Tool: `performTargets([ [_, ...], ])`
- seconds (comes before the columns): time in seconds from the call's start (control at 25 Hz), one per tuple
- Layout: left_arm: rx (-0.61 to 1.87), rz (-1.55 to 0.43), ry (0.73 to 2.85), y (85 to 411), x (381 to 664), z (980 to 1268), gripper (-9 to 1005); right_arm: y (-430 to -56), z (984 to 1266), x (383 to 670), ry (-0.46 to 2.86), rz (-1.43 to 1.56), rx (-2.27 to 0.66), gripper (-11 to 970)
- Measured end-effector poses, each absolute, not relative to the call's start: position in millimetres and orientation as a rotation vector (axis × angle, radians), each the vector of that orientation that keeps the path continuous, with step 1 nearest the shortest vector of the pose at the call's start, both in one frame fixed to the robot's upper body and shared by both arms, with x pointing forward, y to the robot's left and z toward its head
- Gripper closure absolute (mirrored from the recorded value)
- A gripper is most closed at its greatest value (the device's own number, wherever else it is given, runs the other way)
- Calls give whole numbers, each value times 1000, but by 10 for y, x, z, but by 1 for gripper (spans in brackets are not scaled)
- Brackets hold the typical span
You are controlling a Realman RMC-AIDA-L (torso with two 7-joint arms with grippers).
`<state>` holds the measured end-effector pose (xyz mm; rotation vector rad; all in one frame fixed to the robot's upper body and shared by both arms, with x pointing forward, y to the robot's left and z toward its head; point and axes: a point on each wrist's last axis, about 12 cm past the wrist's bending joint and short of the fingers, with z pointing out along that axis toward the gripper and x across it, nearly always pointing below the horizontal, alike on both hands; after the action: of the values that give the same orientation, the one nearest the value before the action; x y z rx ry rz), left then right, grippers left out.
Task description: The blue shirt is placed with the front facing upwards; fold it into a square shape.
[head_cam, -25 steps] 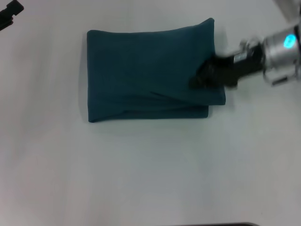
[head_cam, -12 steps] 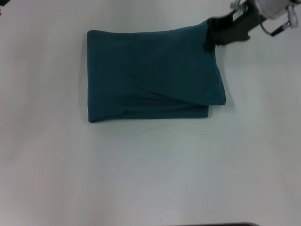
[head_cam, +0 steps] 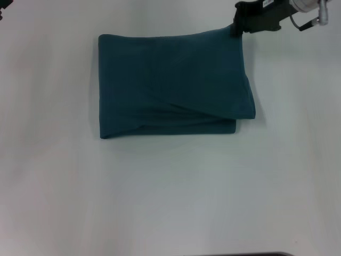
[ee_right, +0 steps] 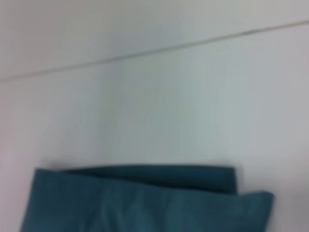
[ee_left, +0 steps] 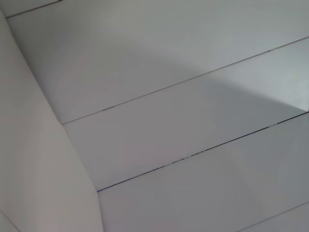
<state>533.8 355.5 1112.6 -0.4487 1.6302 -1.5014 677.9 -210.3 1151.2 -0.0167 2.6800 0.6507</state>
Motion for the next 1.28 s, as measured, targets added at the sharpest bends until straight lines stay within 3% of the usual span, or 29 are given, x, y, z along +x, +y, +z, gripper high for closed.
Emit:
performTargets([
  [0.4,-455,-1504,1625,3542,5344,11121,45,-1999,11139,6750,2626,618,98,946],
  [0.64,-454,-1496,1629,3528,5377,11124,45,-2117,11161,6753,2620,633,140,946],
  [1.0,-450,-1500,1631,3519,5383,11129,46,-2206,11504,6871,2568,660,91,945],
  [1.28,-457,-1503,1629,3527,5363,11119,46,-2054,11174,6775,2620,598,83,945],
])
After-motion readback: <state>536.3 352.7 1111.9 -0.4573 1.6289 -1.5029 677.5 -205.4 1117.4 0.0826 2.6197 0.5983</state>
